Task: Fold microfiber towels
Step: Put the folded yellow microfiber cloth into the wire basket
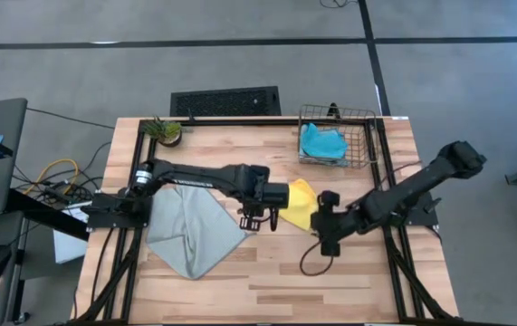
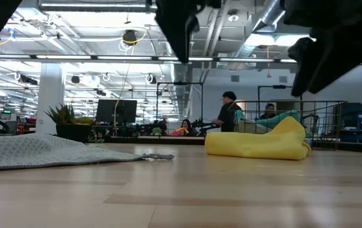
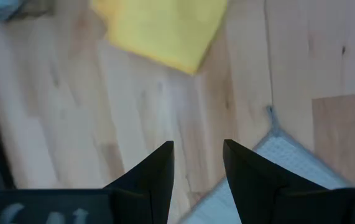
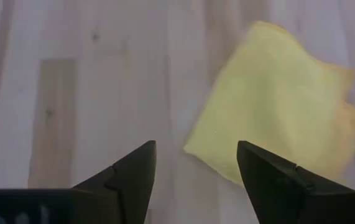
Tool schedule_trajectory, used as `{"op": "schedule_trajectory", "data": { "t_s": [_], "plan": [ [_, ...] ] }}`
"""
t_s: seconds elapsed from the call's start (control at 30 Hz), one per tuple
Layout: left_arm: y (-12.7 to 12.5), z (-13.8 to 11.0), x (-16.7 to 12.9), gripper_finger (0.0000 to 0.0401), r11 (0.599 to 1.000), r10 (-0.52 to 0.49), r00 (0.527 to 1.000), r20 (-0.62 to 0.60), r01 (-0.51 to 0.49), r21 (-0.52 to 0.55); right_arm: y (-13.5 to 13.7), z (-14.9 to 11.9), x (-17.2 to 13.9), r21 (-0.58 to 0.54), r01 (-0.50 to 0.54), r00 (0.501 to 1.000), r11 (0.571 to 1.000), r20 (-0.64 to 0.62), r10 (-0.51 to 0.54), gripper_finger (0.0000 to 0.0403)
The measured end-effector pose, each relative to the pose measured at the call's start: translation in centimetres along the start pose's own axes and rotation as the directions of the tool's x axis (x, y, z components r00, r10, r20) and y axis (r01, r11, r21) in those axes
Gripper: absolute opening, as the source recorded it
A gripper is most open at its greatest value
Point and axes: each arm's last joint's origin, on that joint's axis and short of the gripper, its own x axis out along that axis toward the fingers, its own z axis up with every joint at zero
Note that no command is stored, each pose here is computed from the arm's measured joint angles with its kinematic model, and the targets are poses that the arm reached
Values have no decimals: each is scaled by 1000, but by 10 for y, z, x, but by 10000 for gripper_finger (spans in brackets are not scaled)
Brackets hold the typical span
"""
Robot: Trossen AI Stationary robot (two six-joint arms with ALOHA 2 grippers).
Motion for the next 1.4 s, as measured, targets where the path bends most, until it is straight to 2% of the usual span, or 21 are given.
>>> {"op": "schedule_trajectory", "data": {
  "t_s": [0.13, 0.33, 0.53, 0.73, 0.9, 1.1, 1.27, 1.4],
  "plan": [
    [-7, 0, 31, 132, 998, -3, 1000, -5, 3, 68, 8, -2, 18, -42, 20, 999, 999, -44, -22, 249],
    [-2, -6, 55, 132, 999, -50, 998, -35, 51, 17, 7, 1, 42, -9, 45, 996, 999, -71, -45, 249],
    [1, -4, 54, 132, 998, -63, 998, -10, 63, -12, -2, 9, 52, 39, 41, 998, 998, -44, -39, 249],
    [2, -4, 52, 132, 998, -63, 998, -7, 63, -24, -40, 16, 60, 141, 116, 992, 983, -72, -106, 249],
    [2, -6, 48, 132, 996, -63, 998, -9, 62, -56, -63, 18, 75, 146, 48, 993, 988, -109, -32, 249],
    [5, -12, 33, 132, 993, -62, 998, -7, 61, -102, -83, 14, 92, 179, 53, 986, 982, -165, -24, 249],
    [7, -16, 19, 132, 990, -58, 998, 21, 60, -130, -90, 12, 107, 176, -12, 980, 984, -193, 46, 249],
    [9, -20, 8, 132, 985, -52, 998, 40, 58, -162, -92, 9, 116, 193, -11, 974, 981, -220, 54, 249]
  ]
}}
